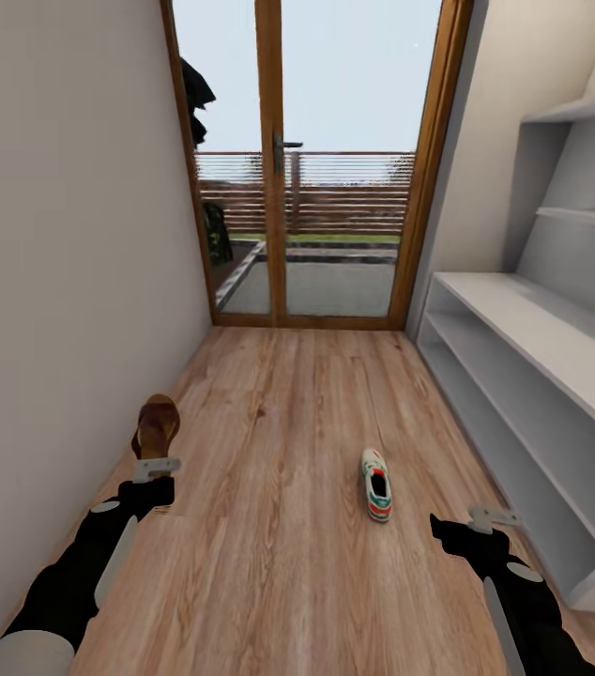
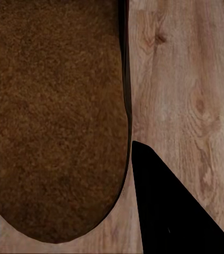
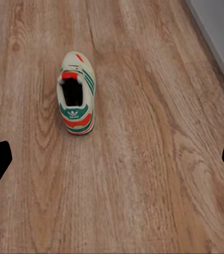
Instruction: Pick up the two gym shoes and the two sandals from the corridor floor and place them onto the hallstand (shoe rack) in the corridor, making sure they are on the rack and not on the floor. Arrange them so the two gym shoes are next to each other and the two sandals are next to each other.
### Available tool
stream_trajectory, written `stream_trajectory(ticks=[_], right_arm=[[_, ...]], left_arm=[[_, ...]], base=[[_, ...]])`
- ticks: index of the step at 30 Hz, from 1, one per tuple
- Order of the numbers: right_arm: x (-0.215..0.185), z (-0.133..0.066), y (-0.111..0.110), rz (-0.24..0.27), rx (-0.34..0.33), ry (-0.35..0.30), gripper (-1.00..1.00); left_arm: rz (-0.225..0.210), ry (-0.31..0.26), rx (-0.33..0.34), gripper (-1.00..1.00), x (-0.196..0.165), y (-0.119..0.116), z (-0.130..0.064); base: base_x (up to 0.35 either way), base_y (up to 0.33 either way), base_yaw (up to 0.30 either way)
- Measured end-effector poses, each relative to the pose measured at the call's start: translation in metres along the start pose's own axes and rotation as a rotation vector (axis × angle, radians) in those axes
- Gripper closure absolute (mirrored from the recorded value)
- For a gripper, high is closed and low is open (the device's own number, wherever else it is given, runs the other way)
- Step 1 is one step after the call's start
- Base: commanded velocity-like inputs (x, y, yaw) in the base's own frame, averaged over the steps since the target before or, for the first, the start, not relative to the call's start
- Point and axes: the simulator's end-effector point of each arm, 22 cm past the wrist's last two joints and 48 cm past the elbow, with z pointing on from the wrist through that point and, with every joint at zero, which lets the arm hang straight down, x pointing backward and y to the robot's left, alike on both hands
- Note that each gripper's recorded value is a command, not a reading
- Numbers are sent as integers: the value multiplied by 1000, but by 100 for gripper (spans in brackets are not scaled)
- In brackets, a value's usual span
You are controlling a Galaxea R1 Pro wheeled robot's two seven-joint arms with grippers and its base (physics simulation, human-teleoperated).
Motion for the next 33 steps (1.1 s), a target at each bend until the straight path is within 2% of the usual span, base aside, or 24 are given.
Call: stream_trajectory(ticks=[33], right_arm=[[-3, -2, 1, 2, -5, -7, -100]], left_arm=[[3, -8, 3, 100, -4, -2, -2]], base=[[333, 2, 0]])
